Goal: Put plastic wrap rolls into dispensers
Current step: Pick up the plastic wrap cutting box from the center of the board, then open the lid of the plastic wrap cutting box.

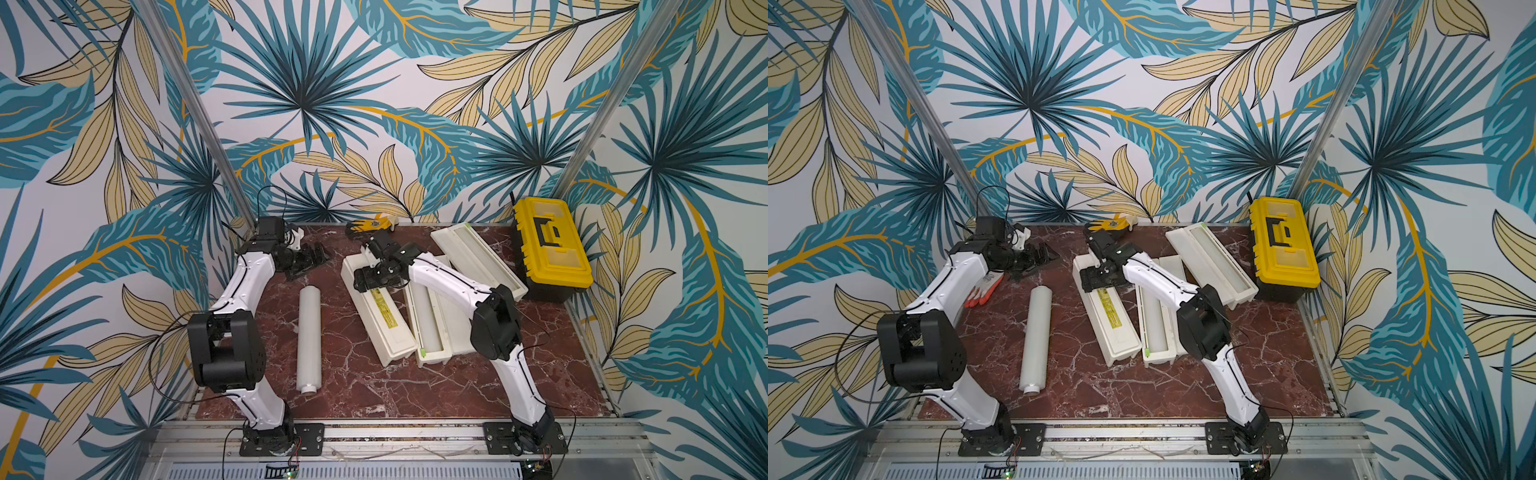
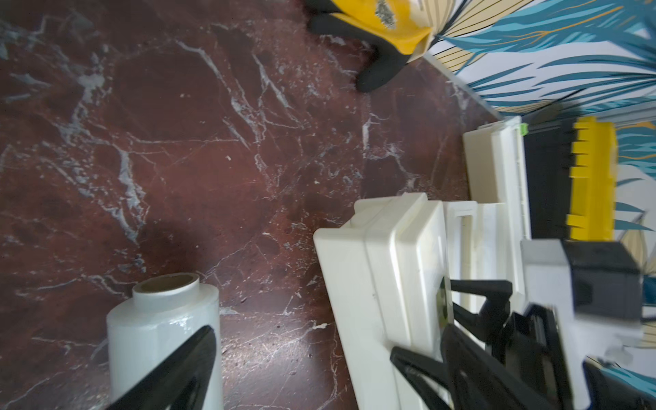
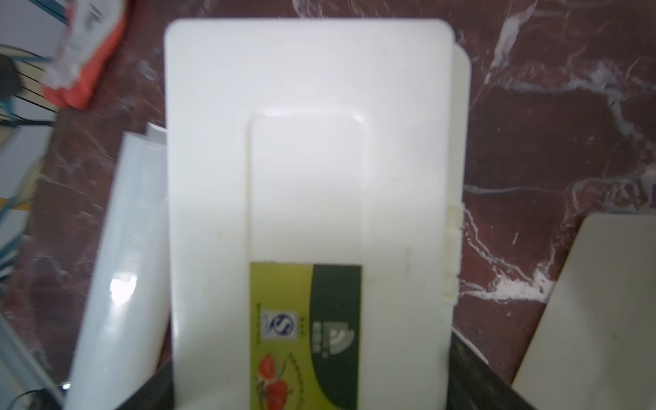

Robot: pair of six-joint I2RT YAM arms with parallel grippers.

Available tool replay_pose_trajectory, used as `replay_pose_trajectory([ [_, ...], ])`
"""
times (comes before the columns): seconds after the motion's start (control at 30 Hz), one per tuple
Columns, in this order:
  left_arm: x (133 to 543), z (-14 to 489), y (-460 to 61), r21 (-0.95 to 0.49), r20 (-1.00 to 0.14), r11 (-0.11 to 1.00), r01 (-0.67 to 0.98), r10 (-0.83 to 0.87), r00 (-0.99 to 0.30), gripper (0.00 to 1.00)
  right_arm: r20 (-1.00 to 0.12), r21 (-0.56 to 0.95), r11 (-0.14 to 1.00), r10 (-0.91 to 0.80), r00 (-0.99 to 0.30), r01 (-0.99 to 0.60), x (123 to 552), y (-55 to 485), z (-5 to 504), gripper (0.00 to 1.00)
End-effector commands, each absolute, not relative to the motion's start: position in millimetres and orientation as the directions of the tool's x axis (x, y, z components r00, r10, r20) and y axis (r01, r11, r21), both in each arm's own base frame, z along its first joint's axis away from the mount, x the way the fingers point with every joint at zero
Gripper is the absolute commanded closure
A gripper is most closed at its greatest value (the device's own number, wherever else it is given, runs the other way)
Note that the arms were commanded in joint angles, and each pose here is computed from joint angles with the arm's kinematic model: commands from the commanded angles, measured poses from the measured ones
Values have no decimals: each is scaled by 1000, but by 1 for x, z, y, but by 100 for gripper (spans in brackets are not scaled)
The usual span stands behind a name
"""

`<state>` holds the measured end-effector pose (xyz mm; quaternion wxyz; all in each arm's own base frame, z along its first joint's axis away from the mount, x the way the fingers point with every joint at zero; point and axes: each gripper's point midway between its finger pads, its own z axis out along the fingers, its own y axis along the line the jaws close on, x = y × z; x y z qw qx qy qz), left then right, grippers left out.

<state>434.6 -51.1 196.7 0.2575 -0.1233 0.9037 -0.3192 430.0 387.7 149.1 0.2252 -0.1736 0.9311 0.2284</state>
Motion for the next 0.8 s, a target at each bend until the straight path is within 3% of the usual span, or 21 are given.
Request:
replay_pose_trajectory([
  [0.0, 441, 235, -67, -732, -491, 666, 141, -373, -787, 1, -580, 545, 681, -114, -806, -489, 446, 393, 218, 38],
  [0.3, 436, 283, -93, -763, -611, 497, 413, -344, -713, 0, -606, 695, 448, -56, -793, -562, 451, 387, 280, 35],
  [0.77, 426, 299, -136, -753, -648, 326, 571, -220, -729, 0, -666, 726, 198, -37, -745, -659, 436, 395, 329, 35],
])
